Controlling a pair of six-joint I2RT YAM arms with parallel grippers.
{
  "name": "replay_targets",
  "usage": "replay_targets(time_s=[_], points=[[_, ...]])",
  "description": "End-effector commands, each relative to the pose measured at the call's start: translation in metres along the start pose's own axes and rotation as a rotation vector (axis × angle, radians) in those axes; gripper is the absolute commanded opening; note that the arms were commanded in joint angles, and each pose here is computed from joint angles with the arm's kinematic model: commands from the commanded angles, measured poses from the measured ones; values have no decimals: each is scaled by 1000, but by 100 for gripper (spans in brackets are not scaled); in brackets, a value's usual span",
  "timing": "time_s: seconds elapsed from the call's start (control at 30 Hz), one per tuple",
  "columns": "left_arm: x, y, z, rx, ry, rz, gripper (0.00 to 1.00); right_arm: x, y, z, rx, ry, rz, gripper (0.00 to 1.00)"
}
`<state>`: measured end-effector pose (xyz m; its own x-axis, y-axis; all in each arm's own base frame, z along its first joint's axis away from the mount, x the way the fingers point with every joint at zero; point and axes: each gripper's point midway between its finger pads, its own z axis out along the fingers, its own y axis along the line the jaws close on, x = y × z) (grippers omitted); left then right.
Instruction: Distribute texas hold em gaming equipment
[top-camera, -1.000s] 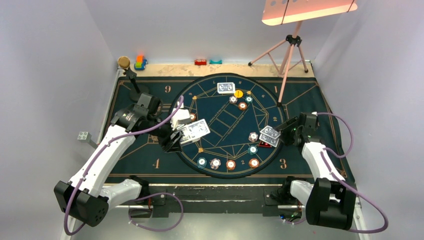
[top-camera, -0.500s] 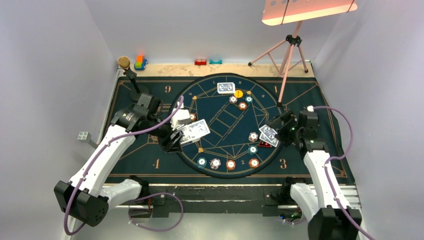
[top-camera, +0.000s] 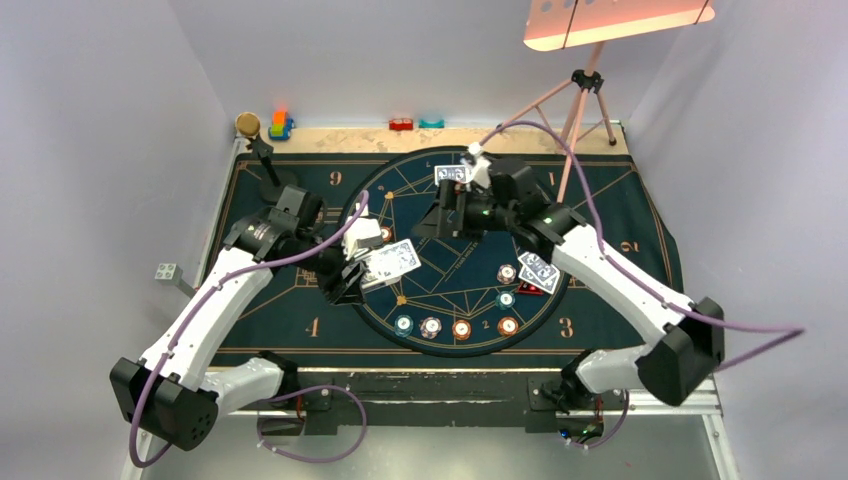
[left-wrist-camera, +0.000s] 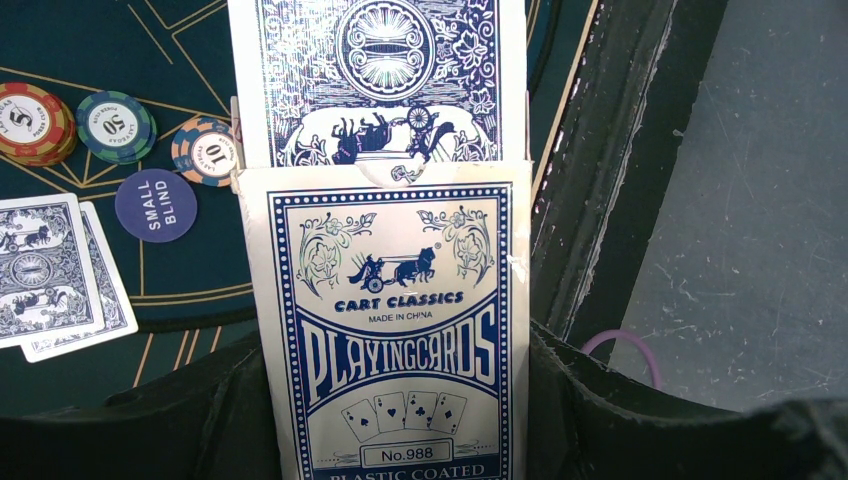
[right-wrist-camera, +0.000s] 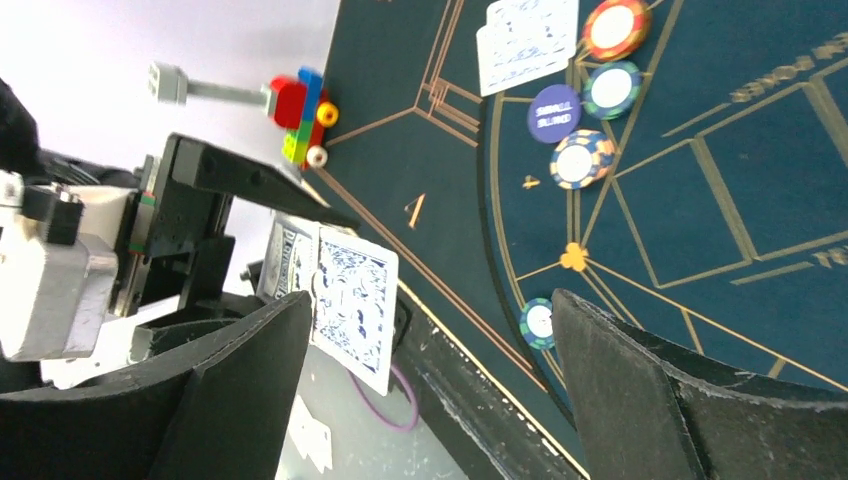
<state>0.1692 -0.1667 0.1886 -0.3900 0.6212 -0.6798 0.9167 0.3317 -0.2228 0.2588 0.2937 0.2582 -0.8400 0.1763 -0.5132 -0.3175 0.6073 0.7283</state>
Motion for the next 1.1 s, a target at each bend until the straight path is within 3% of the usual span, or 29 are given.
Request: replay_targets(time_s=[0.0,0.23,0.53,0.63,0.83,1.07], points=[[-14,-2,-6,2,-56,48,9,10,43,12,-122,70,-134,94],[-17,-1,-7,-2,-64,48,9,40,51,34,-169,189,-168,96],[-18,-3,-9,-6,-67,50,9,48,38,35,-119,208,-190,98],[-18,-3,-9,-5,-67,50,9,47,33,34,-95,199,-195,90],[-19,-3,-10,-6,-68,52,9,41,28,32,-41,178,-201,61],[-17,-3,-10,-8,-64,52,9,29,33,23,-26,126,-222,49]])
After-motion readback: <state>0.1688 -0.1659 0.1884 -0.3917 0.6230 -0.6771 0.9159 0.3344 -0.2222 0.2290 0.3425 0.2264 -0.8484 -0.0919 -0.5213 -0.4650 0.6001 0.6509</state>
